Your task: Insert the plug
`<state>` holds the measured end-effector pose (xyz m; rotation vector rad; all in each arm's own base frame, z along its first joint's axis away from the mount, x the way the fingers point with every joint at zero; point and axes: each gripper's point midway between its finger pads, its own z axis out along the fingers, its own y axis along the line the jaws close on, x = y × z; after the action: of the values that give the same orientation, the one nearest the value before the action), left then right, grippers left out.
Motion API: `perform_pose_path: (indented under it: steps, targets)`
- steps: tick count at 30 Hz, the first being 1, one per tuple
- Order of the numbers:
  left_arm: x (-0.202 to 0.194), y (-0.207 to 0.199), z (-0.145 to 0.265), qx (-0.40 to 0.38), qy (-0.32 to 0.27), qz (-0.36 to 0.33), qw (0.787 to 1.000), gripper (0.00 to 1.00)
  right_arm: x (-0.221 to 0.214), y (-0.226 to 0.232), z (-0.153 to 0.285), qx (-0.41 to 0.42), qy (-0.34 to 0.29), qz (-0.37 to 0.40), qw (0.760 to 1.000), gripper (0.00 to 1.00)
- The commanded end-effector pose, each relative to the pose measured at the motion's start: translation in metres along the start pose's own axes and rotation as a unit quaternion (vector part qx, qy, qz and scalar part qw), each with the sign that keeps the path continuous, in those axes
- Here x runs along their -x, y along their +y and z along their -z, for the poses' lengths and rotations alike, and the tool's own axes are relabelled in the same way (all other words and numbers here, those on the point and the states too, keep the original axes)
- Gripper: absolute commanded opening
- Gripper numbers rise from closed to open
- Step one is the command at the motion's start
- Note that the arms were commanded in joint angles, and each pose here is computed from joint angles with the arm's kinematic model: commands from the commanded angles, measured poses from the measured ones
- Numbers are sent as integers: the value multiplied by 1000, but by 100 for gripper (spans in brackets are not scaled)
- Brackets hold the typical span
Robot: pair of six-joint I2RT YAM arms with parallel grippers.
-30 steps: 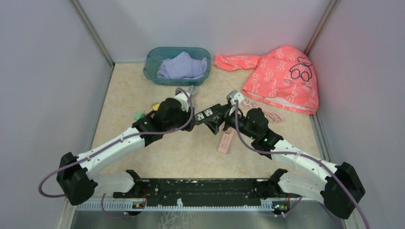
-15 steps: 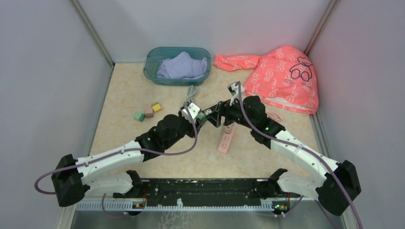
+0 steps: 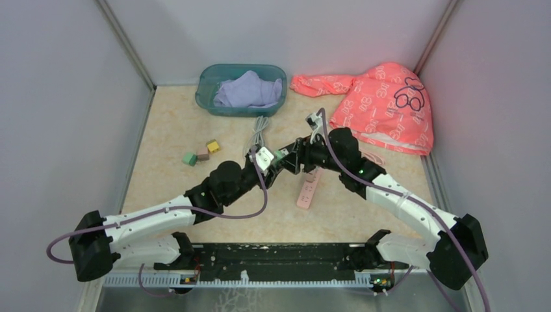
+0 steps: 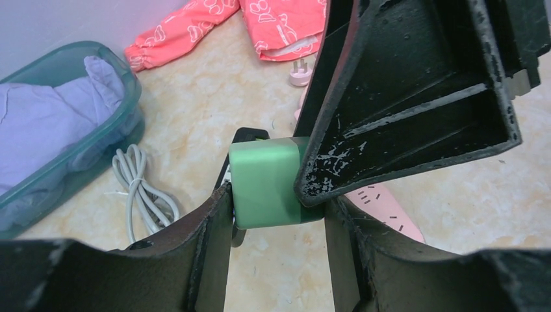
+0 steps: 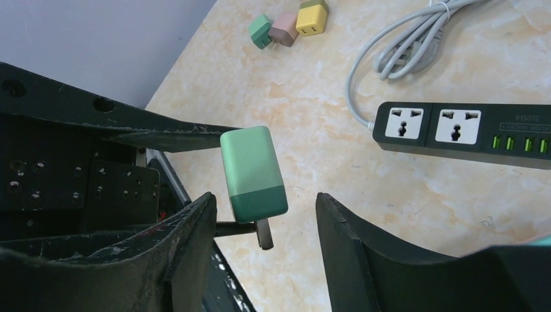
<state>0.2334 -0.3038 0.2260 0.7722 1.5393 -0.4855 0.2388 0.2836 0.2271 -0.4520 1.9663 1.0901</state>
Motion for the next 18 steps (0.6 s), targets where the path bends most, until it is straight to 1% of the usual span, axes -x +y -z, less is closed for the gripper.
perform_pose_path:
  steps: [1,7,10,11,13,15,18]
  targets:
    - [27,-7,2,-19,-50,-3,999,35,30,19,1,36,-34,8,999,54]
    - [28,-12,2,-33,-53,-11,998,36,29,22,4,53,-31,14,998,36]
    - [30,-13,2,-39,-57,-19,997,40,29,23,6,65,-32,22,997,27]
    - [30,-13,3,-40,-57,-21,997,42,29,25,7,73,-33,25,996,22]
    - [31,-13,5,-42,-57,-22,997,47,31,27,11,91,-38,29,995,14]
    - [30,-14,8,-44,-56,-20,997,56,34,27,13,105,-42,32,993,1]
    - [27,-21,15,-73,-47,-21,996,69,36,26,17,123,-46,44,990,0]
